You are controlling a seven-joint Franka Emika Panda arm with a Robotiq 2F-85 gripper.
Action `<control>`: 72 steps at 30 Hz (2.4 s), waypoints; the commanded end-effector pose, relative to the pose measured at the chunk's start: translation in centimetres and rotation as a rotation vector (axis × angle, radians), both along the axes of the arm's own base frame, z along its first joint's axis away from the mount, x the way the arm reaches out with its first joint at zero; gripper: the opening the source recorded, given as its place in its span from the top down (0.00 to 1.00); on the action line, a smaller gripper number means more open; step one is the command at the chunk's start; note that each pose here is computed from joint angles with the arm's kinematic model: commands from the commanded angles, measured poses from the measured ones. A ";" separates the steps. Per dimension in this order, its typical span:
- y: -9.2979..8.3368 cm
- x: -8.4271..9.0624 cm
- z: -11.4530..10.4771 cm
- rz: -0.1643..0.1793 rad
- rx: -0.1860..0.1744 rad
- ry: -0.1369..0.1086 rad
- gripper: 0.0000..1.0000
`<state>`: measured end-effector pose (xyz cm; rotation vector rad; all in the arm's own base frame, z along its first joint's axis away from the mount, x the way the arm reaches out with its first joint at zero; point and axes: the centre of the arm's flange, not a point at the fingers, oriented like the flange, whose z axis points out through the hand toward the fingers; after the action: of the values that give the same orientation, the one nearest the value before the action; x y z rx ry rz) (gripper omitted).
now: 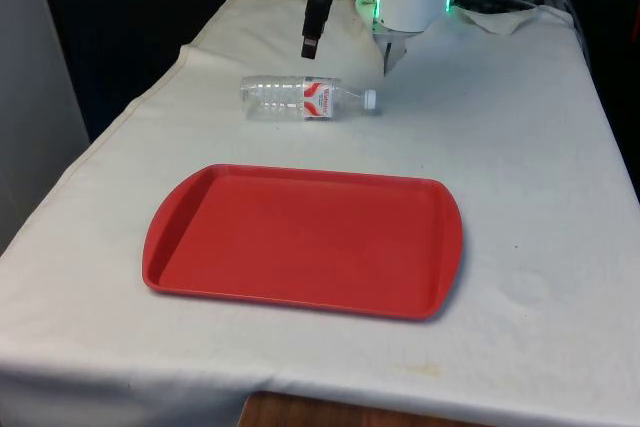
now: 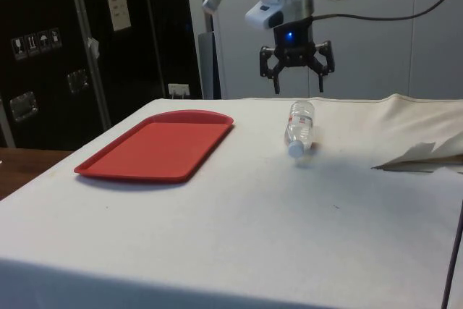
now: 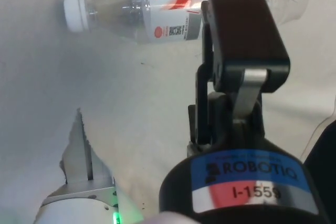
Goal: Place the bottle upright on the tray.
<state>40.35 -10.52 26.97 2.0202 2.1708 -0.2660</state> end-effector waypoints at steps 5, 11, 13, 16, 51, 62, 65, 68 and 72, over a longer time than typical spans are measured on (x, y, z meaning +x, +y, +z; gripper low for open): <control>0.0 0.1 0.0 -0.004 -0.006 -0.001 0.00; 0.5 0.3 0.0 0.001 -0.023 0.004 0.00; 0.6 0.3 0.1 -0.001 -0.026 0.004 0.00; 1.0 0.4 0.1 0.000 -0.040 0.008 0.00; 1.3 0.7 -0.8 -0.010 -0.156 0.050 0.00; 1.0 0.5 -0.8 -0.020 -0.192 0.071 0.00; 0.7 0.8 -0.6 -0.027 -0.232 0.070 0.00; 0.7 0.7 -0.7 -0.029 -0.249 0.074 0.00; 0.7 0.7 -0.6 -0.034 -0.271 0.078 0.00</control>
<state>40.82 -9.80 26.20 1.9377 2.0334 -0.6035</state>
